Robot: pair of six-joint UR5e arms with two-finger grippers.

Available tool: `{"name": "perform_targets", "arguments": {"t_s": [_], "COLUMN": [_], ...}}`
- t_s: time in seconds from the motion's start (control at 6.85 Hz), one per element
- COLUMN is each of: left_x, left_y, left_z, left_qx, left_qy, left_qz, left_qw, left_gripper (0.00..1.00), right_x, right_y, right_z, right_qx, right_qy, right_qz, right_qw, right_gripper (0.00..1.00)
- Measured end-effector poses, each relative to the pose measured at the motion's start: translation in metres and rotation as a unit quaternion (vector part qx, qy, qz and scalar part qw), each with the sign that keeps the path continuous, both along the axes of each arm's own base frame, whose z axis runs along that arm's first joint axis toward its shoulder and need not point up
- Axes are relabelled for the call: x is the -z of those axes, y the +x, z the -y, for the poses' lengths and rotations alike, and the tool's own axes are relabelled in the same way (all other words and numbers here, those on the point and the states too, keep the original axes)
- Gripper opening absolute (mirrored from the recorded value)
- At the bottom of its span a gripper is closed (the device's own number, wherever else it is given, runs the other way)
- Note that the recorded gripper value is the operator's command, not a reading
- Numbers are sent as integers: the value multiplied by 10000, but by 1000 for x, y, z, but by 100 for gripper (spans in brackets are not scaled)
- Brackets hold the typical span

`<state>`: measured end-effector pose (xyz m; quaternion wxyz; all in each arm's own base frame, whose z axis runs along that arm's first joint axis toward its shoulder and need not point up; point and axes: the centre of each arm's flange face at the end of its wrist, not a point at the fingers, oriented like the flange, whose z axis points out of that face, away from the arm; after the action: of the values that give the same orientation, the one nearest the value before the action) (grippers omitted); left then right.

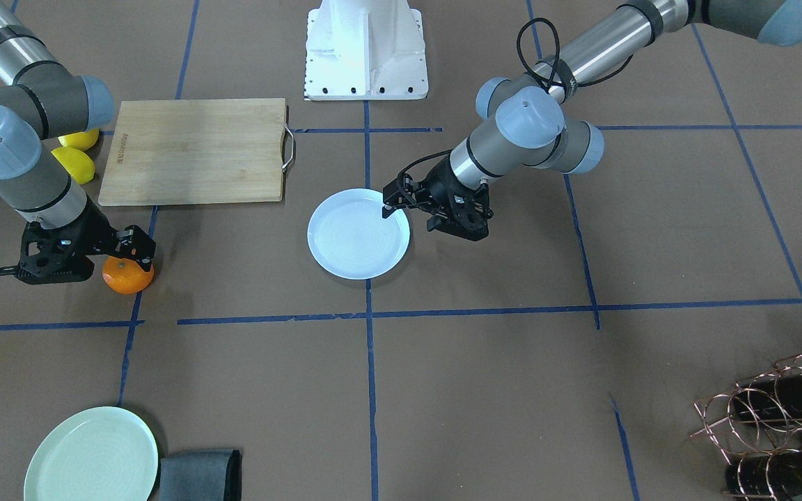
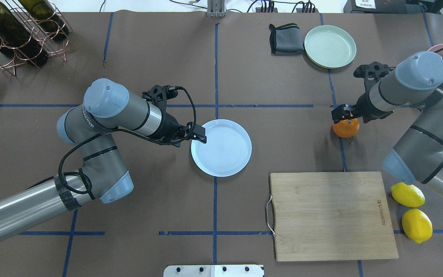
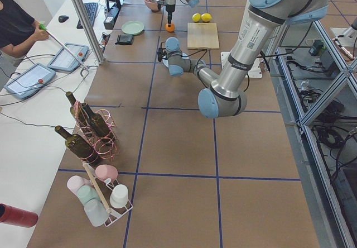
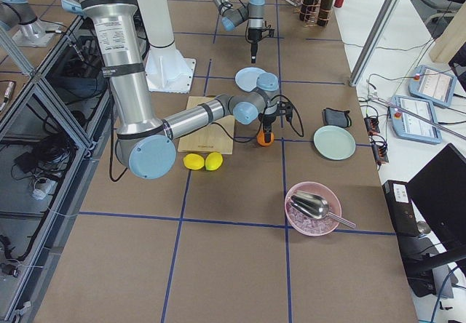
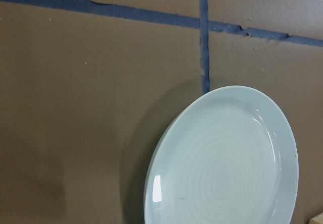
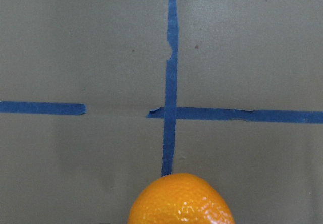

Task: Pick orange to plate
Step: 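Grasp the orange with the right gripper while the left arm withdraws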

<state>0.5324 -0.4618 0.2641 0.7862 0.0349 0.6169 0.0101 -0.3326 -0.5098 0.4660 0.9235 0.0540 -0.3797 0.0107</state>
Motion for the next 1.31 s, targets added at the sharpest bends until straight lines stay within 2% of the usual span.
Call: {"name": "perform_targets", "arguments": {"t_s": [0.44, 0.58, 0.73, 0.88, 1.17, 1.31], "left_x": [16, 3, -14, -28, -54, -71], "left_y": [-59, -90, -127, -166, -262, -316], "left_z": [-15, -23, -30, -34, -21, -14], "left_qx": [204, 289, 419, 545, 816, 1033], "left_qy": [206, 209, 191, 162, 24, 70], "left_qz": [-297, -304, -273, -242, -192, -118], "left_qw": [9991, 9989, 9986, 9981, 9965, 9946], "left_gripper": [99, 99, 99, 99, 99, 99], "right_x": [-11, -14, -15, -13, 15, 56], "right_y": [-14, -19, -22, -23, -27, -38], "right_z": [-1, -1, -1, 0, 1, 3], "right_qx": [78, 98, 105, 100, 98, 8], "right_qy": [-27, -35, -45, -40, 72, 92], "right_qz": [-121, -159, -176, -163, 30, 288], "right_qw": [9999, 9998, 9998, 9998, 9999, 9995], "right_gripper": [100, 91, 38, 0, 0, 0]}}
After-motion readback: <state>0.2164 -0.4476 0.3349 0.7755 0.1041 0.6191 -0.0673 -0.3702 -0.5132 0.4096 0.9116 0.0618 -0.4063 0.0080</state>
